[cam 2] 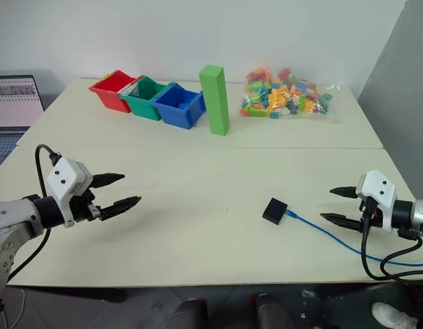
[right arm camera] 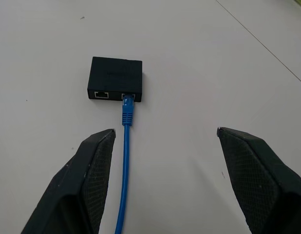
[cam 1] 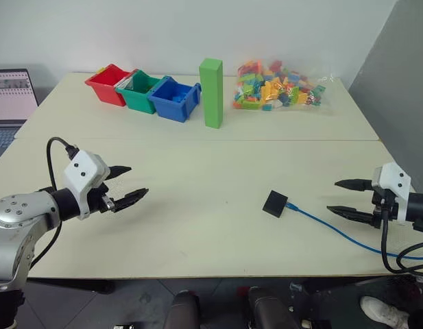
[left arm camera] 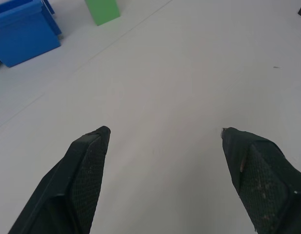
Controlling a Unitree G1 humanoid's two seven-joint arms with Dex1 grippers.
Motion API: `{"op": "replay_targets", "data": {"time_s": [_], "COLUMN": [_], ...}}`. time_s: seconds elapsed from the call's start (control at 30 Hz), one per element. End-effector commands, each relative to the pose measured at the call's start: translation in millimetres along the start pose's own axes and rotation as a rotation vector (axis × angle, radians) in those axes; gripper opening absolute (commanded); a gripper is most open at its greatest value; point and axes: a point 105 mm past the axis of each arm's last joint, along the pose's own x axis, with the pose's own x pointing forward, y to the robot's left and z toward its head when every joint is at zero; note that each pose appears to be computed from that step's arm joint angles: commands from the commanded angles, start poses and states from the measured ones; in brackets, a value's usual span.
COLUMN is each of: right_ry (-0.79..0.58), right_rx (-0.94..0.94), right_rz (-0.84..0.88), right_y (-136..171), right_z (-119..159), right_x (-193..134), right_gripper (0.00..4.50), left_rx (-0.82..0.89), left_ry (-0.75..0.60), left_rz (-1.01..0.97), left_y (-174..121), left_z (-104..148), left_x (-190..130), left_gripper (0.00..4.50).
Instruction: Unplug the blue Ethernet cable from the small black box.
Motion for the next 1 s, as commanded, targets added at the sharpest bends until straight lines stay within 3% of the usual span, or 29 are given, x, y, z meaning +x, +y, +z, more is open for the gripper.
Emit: {"op": "replay_targets", "data": {"time_s": [0.03, 0.53, 1.0], "right_ry": [0.000, 0.011, 0.061], "right_rx": [-0.063, -0.020, 0.045], "right_rz": [-0.020, 0.003, 0.029], "right_y": [-7, 7, 30], "right_z": [9, 2, -23], "right_x": [-8, 9, 62], "right_gripper": [3.53, 3.53, 3.53], "left_rx": [0.054, 0.039, 0.084], "left_ry": [-0.043, -0.019, -0.063], "left_rz": [-0.007, -0.114, -0.537], "left_y": [-1, -23, -104], "left_z": [18, 14, 30], "left_x": [-4, 2, 9], "left_gripper": [3.89, 3.89, 3.89]}}
